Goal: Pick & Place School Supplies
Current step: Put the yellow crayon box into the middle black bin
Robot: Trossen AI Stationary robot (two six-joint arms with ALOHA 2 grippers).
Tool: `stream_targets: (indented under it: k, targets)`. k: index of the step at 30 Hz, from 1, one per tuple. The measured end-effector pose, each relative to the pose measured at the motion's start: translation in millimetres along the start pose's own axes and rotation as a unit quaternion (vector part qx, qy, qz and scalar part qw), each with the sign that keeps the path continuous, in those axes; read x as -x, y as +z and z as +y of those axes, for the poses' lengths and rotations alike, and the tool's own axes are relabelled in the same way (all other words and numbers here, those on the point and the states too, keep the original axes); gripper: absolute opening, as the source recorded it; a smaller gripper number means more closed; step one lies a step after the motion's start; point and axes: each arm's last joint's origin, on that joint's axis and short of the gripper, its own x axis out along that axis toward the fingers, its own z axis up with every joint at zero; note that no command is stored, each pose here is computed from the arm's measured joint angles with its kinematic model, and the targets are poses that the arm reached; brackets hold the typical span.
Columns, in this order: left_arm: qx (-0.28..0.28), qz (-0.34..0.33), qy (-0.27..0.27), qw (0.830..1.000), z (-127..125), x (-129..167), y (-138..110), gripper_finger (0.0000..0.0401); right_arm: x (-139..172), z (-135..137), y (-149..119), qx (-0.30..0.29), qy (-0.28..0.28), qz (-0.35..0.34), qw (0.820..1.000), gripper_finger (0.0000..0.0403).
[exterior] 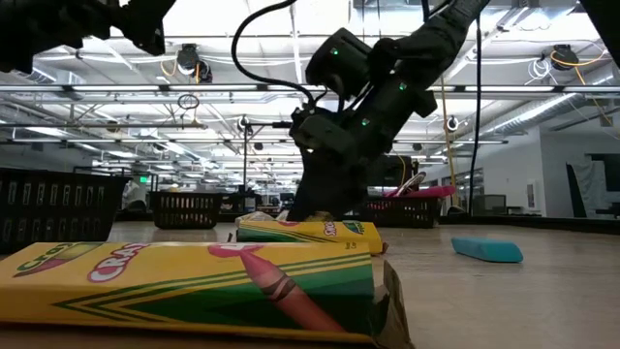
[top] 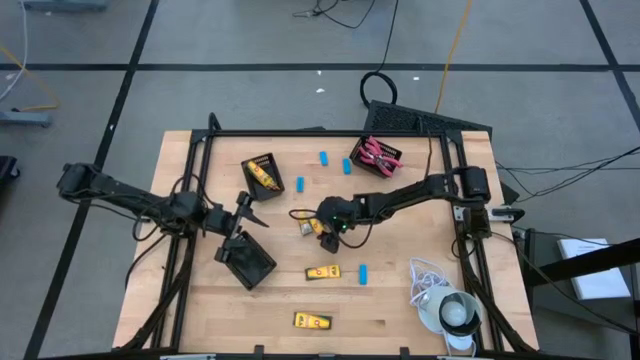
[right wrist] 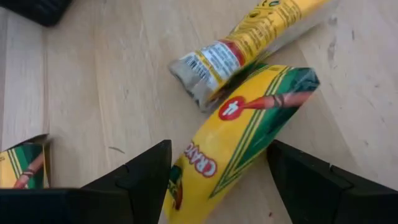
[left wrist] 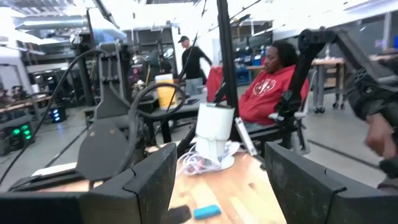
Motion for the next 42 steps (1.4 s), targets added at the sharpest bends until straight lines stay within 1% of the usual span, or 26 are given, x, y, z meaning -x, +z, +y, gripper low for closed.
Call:
stream_targets:
  k: [3, 6, 13, 16, 18, 20, 25, 31, 36, 38, 42]
  targets:
    - [-0.006, 0.007, 0.017, 1.0, 0, 0, -1, 0.0248, 0, 0, 2, 0.001, 0.002, -0.009, 1.0, 0.0257]
    - [-0.011, 0.008, 0.02, 1.0, 0, 0, -1, 0.0248, -1, 0, 1, 0.001, 0.001, -0.008, 1.0, 0.0254]
    - [-0.011, 0.009, 0.03, 0.999, 0, 0, -1, 0.0248, -14, -2, -6, 0.003, -0.006, 0.002, 1.0, 0.025]
    - [-0.011, 0.01, 0.034, 0.999, 0, 0, -1, 0.0248, -15, 0, -8, 0.007, -0.009, 0.005, 1.0, 0.0235]
    - [-0.011, 0.011, 0.038, 0.999, 1, 0, -1, 0.0248, -16, 2, -9, 0.012, -0.016, 0.004, 1.0, 0.0211]
    - [-0.011, 0.011, 0.043, 0.999, 1, 0, -1, 0.0248, -16, 3, -10, 0.019, -0.025, 0.003, 0.999, 0.0174]
    - [-0.011, 0.012, 0.047, 0.999, 1, 0, -1, 0.0248, -17, 4, -12, 0.027, -0.031, 0.004, 0.999, 0.0054]
    - [-0.014, 0.025, 0.071, 0.997, 2, 0, -3, 0.0248, -14, 6, -11, 0.039, -0.02, 0.004, 0.999, 0.0051]
    - [-0.015, 0.031, 0.095, 0.995, 4, 0, -4, 0.0248, -1, 10, -6, 0.051, -0.009, 0.001, 0.999, 0.0051]
    - [-0.015, 0.033, 0.107, 0.994, 4, 1, -4, 0.0248, 9, 13, 0, 0.064, -0.018, -0.015, 0.998, 0.0051]
    - [-0.015, 0.036, 0.128, 0.991, 6, 1, -4, 0.0248, 34, 14, 19, 0.082, -0.042, -0.07, 0.993, 0.0051]
